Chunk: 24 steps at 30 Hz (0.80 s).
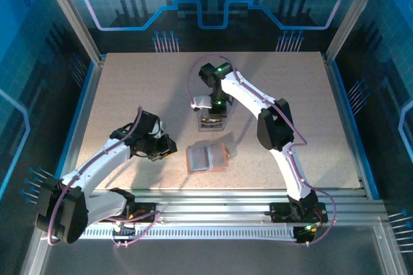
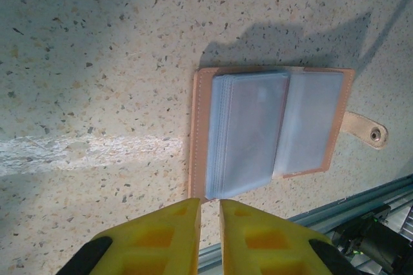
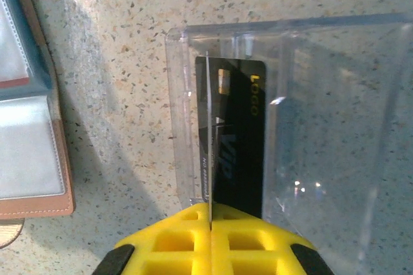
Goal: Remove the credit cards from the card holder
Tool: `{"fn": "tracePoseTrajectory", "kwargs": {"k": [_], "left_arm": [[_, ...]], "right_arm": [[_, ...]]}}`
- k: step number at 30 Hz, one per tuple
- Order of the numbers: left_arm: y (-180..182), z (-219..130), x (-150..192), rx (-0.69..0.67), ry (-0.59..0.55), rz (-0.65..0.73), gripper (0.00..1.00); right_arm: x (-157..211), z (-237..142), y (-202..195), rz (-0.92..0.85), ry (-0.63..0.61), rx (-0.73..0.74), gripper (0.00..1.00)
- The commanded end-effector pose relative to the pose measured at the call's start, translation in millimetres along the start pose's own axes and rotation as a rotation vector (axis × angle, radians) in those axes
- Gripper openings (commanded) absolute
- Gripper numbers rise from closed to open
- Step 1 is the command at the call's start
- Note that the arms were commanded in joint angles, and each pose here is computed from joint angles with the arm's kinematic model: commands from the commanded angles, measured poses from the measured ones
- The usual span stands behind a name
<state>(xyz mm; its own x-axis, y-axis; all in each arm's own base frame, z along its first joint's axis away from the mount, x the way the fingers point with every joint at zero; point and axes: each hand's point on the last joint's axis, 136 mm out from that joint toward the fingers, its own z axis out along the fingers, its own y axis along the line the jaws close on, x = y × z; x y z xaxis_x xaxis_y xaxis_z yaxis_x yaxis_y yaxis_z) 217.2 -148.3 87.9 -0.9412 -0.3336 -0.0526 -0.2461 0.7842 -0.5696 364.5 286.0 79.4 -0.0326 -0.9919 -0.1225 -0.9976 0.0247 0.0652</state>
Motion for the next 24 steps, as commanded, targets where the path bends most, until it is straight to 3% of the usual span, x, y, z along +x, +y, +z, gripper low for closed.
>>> {"fn": "tracePoseTrajectory", "kwargs": {"k": [1,8,10,17,24], "left_arm": [[3,-1,6,0.007,0.017,-0.004,0.15],[2,-1,5,0.016,0.016,-0.005,0.15],[2,-1,4,0.017,0.015,-0.004,0.14],[2,0,4,0.014,0.017,-0.002,0.14],[0,3,3,0.024,0.024,-0.003,0.14]], "right_arm": [[-4,2,16,-0.021,0.008,-0.064,0.0],[-7,6,25,-0.021,0.008,-0.109,0.0],[-7,7,23,-0.014,0.01,-0.101,0.05],[-16,-19,-9,0.048,-0.044,0.075,0.21],[-13,-49,-18,0.058,-0.069,0.216,0.25]]}}
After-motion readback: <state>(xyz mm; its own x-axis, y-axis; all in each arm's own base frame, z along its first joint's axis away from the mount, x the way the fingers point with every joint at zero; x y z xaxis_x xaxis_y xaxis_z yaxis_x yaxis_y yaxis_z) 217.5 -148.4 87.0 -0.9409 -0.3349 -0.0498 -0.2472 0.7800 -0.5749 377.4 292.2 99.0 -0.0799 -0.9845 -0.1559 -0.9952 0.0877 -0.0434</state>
